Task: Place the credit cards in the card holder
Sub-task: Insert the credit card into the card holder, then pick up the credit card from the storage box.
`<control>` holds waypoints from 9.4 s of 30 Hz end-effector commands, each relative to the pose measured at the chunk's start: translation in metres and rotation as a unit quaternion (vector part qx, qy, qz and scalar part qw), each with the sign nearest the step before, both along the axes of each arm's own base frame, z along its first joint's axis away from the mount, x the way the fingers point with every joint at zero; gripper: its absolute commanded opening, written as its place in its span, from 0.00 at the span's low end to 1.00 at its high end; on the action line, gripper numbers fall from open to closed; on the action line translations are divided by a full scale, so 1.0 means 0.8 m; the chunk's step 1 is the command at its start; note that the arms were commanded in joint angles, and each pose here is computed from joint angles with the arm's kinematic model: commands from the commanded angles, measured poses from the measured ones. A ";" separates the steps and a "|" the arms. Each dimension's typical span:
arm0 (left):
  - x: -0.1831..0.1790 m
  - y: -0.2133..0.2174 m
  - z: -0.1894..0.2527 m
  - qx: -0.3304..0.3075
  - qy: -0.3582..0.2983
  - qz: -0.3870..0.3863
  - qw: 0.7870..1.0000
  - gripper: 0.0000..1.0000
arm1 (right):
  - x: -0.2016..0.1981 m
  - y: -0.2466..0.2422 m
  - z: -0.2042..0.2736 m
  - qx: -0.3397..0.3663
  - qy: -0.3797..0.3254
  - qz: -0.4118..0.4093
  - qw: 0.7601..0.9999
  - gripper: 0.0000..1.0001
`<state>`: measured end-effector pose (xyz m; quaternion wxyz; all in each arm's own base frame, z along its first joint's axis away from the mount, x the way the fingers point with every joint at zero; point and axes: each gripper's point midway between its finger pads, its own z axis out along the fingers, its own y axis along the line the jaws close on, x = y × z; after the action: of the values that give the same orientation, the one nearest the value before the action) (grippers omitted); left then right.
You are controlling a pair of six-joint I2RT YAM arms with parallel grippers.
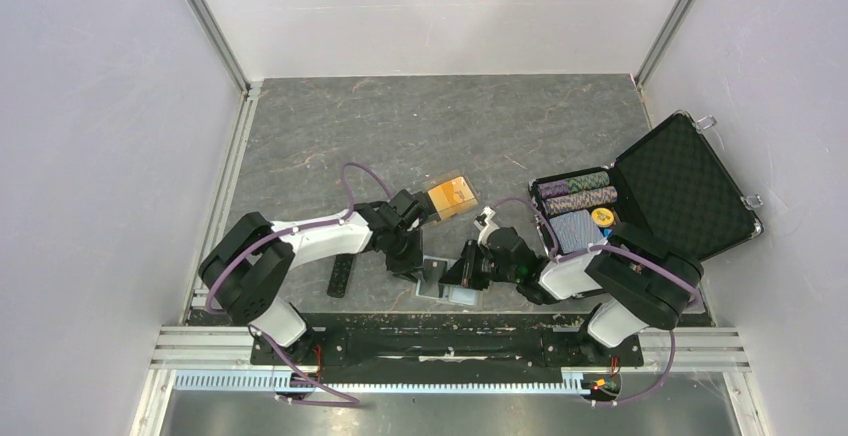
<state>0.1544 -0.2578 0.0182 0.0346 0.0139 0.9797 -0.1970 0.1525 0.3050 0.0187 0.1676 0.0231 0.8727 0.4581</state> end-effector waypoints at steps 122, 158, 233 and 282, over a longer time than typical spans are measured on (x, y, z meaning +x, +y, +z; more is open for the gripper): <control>0.081 0.087 0.119 -0.112 -0.088 0.101 0.985 0.70 | 0.199 0.071 0.029 -0.331 -0.135 0.195 0.913 0.00; 0.184 0.101 0.059 0.016 -0.107 0.120 0.987 0.30 | 0.182 0.101 0.038 -0.247 -0.114 0.198 0.942 0.10; 0.093 0.102 0.077 0.031 -0.064 0.150 0.986 0.02 | 0.120 0.119 0.101 -0.151 -0.083 0.147 0.974 0.08; 0.117 0.107 0.087 0.013 -0.126 0.207 0.970 0.32 | 0.138 0.106 0.075 -0.131 -0.097 0.175 0.971 0.66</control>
<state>0.2248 -0.1602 0.0620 0.1503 -0.1782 0.9627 -0.1372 0.2535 0.3731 0.0623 0.1506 -0.1843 0.9087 0.3429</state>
